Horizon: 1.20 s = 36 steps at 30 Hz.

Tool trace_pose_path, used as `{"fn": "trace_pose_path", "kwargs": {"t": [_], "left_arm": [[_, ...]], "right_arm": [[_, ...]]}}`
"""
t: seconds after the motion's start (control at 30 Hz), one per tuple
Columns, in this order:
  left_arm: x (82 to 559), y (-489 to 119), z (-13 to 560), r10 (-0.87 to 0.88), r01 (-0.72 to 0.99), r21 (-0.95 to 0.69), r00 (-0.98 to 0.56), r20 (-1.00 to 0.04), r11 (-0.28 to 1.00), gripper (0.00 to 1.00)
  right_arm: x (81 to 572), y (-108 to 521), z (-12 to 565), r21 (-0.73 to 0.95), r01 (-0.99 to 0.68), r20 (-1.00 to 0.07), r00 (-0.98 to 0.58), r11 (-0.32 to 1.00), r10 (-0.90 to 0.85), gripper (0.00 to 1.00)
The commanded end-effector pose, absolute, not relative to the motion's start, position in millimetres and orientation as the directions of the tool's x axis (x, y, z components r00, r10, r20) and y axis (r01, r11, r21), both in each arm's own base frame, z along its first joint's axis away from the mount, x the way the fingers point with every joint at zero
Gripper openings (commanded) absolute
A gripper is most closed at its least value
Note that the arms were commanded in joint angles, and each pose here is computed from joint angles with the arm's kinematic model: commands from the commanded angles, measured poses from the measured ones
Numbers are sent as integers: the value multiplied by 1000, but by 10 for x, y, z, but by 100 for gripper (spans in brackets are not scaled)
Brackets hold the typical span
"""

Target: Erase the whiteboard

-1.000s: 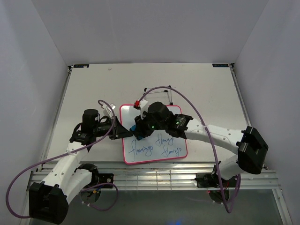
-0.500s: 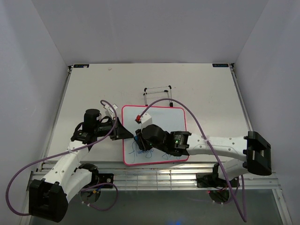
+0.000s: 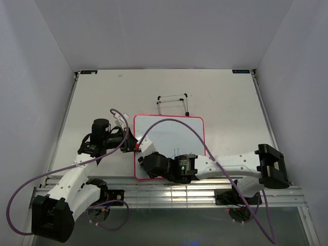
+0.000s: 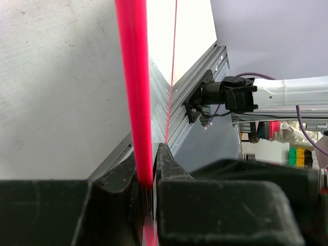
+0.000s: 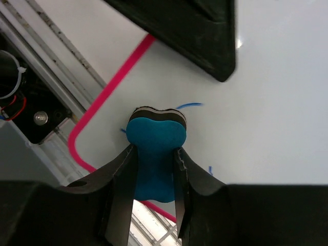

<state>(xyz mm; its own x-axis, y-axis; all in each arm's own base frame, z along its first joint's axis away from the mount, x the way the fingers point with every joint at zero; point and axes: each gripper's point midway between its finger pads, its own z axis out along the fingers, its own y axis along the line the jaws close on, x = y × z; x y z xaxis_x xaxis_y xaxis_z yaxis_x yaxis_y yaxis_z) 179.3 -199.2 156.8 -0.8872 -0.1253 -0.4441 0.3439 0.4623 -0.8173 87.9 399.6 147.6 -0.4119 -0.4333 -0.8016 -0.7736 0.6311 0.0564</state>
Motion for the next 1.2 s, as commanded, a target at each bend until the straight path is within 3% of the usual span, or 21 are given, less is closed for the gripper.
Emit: {"fn": "trace_pose_path", "kwargs": {"t": [0.0,0.13,0.57,1.17], "left_arm": [[1993,-1987,1670,-127,465,-737,-798,-589,490,0],[1987,-1992,1668,-125,463,-741,-803,-583,486,0],[1945,-2024,1636,-116,452,-760,-821,-559,468,0],[1879,-2092,1608,-79,459,-771,-836,-543,441,0]], "right_arm": [[594,4173,1345,34,-840,-771,-366,541,-521,8],[685,4110,1363,-9,-808,-770,-371,589,-520,8],[1634,3422,1229,-123,-583,-770,-454,803,-447,8],[1324,4238,1569,-37,-738,-821,-361,674,-441,8]]}}
